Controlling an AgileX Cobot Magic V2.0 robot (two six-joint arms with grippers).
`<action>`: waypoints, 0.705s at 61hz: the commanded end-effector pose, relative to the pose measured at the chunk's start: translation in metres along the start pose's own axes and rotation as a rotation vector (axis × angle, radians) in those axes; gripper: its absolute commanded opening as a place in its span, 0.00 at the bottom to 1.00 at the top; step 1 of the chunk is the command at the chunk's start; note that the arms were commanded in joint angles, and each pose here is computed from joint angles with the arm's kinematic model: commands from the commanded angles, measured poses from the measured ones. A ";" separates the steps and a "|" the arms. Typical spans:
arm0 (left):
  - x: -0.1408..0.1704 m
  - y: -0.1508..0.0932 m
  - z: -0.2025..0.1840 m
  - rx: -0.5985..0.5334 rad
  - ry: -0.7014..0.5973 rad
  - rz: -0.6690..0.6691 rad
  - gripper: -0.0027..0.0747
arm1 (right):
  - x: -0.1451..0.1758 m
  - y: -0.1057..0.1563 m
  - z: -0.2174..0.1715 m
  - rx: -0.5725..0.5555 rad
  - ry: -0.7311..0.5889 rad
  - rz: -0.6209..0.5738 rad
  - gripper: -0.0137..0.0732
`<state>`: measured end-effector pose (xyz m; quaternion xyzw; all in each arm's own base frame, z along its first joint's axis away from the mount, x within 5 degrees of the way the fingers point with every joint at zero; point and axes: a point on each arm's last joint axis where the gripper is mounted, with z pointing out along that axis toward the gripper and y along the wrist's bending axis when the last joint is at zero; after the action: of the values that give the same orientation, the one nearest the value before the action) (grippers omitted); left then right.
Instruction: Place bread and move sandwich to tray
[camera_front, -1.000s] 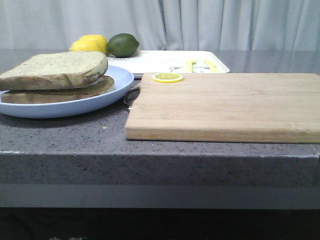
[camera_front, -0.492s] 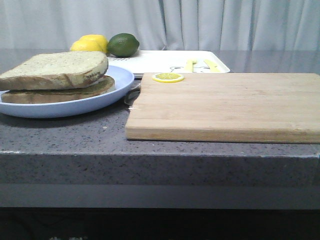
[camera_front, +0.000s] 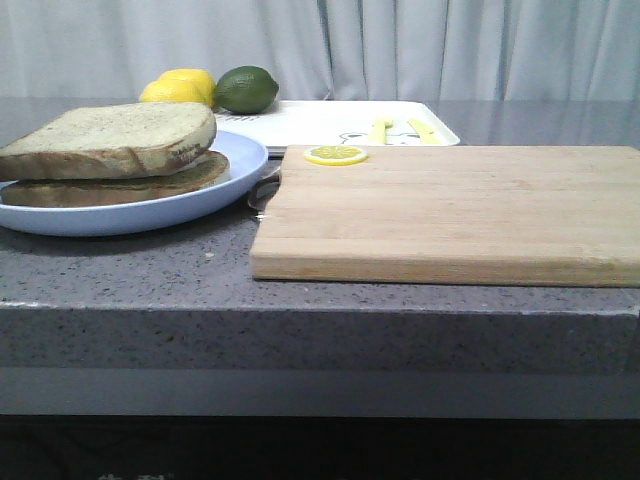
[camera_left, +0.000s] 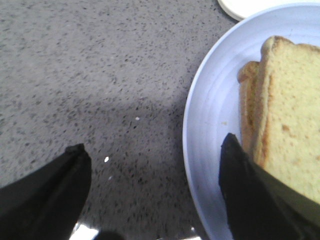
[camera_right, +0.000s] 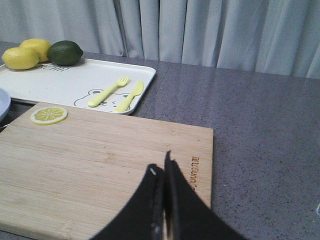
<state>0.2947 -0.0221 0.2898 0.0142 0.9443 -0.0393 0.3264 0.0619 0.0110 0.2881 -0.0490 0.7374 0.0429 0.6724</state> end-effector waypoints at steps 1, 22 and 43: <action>-0.018 -0.007 -0.005 0.019 -0.077 0.012 0.70 | -0.015 -0.002 -0.002 0.027 -0.092 -0.002 0.07; -0.020 -0.008 0.023 0.020 -0.022 0.010 0.70 | -0.015 -0.002 -0.002 0.027 -0.092 -0.002 0.07; -0.018 -0.008 0.030 0.025 0.008 0.001 0.56 | -0.015 -0.002 -0.002 0.027 -0.092 -0.002 0.07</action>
<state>0.3240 -0.0303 0.2545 0.0202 0.9612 -0.0425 0.2720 0.0619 0.0110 0.2881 -0.0490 0.7374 0.0429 0.6724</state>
